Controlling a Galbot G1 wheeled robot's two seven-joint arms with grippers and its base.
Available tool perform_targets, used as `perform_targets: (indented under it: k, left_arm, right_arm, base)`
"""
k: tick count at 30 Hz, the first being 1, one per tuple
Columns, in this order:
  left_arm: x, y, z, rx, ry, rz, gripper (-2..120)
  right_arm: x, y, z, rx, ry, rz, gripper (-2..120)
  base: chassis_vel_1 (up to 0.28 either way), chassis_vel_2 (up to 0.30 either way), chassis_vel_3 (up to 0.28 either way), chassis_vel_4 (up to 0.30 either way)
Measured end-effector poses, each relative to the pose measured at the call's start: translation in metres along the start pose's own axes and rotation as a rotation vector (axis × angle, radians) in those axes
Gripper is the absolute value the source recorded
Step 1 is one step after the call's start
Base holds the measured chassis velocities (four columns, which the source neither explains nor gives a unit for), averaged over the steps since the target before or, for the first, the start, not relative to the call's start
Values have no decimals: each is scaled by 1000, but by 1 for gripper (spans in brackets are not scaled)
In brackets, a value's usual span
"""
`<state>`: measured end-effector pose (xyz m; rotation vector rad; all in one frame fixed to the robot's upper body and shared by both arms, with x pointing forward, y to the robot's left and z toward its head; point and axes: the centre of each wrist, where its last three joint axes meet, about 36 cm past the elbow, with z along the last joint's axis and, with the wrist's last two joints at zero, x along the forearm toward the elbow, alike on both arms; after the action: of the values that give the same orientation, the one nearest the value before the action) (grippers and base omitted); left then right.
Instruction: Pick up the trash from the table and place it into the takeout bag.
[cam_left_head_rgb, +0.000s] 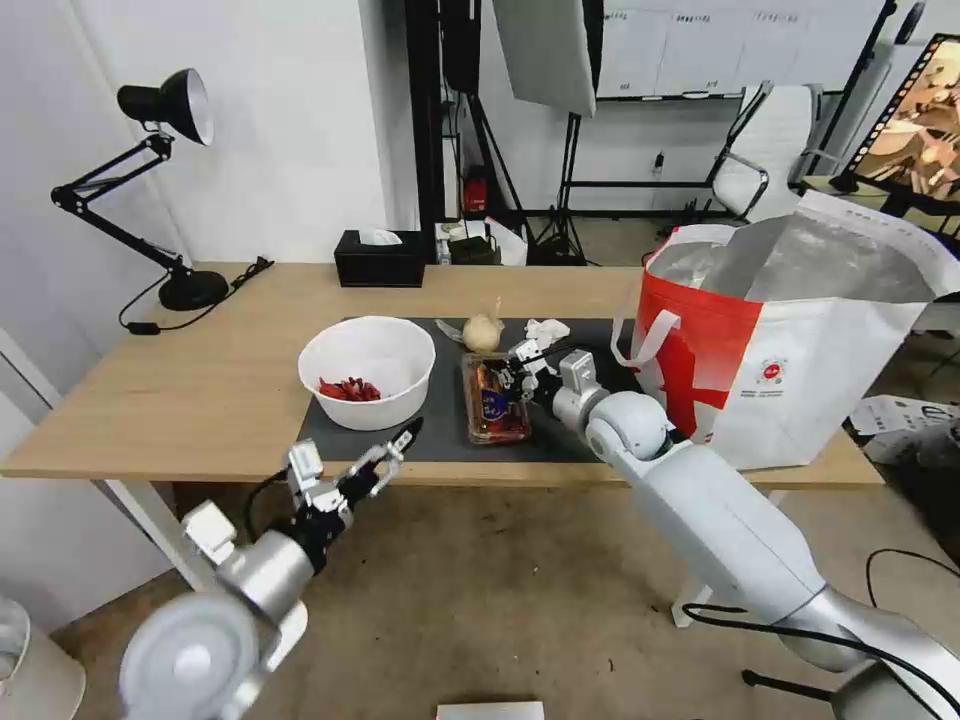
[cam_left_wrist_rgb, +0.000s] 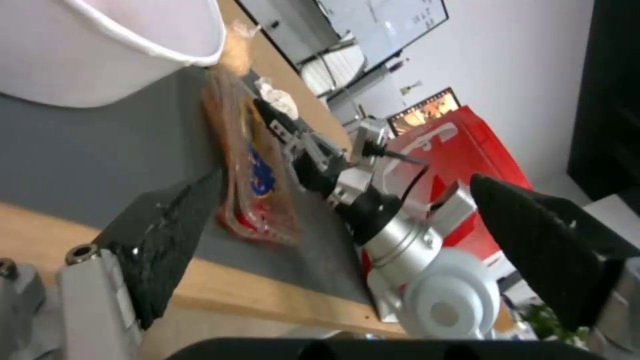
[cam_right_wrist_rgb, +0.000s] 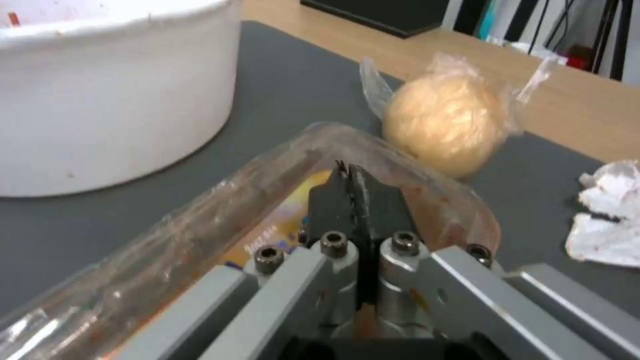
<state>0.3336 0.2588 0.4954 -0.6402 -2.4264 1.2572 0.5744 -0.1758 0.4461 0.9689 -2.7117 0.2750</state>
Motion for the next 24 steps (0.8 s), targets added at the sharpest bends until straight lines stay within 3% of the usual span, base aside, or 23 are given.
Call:
perform_targets:
  k: [9,24]
  left_arm:
    - [-48,23,-5,-6,72,-5,100]
    - [-101,24,-4,-23,123,-25,100]
  right_arm:
    - [2,0,4,-9,6,17,0]
    - [13,-3,1,-27,59,25,0]
  base:
    - [0,0,0,0]
    - [0,0,0,0]
